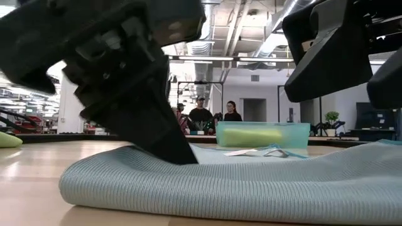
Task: Roll microfiber towels into tight, uniform cylinder then place into a basket
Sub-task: Roll the blue microfiber cloth
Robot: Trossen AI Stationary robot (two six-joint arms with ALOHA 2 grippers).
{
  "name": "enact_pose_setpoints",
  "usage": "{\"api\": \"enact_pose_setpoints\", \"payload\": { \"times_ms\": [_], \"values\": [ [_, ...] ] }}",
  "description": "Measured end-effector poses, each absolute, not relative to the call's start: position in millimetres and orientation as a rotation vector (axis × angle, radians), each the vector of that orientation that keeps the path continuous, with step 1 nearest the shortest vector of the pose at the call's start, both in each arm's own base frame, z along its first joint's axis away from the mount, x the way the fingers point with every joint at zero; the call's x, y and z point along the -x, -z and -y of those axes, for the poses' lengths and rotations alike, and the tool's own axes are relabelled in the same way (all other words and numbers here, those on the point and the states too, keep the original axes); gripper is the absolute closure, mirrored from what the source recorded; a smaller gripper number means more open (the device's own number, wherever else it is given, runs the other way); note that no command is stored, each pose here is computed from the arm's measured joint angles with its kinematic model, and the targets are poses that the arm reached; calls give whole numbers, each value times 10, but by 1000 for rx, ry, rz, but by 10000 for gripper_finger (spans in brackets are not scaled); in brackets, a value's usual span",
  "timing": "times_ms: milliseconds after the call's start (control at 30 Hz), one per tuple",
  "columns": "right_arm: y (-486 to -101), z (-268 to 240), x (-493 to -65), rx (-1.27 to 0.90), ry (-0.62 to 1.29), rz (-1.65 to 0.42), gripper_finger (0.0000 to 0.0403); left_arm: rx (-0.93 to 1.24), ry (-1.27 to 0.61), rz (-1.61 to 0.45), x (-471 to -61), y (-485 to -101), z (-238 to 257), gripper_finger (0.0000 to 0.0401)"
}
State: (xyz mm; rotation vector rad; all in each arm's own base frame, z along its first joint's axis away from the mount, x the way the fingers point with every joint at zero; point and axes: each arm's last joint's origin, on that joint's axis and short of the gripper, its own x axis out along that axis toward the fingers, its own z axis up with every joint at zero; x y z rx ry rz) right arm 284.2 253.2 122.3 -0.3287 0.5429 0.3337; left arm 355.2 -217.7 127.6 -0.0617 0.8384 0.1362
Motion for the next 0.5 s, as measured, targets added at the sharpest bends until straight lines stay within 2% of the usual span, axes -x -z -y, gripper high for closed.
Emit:
{"api": "enact_pose_setpoints", "payload": {
  "times_ms": [233, 500],
  "values": [
    [-1286, -2576, -2872, 292, -321, -525, 193, 32, -63, -756, -3627, -1534, 2352, 280],
    [-1262, -2513, -2904, 166, -259, -582, 203, 54, -76, -787, -3552, -1361, 2282, 319]
  ]
}}
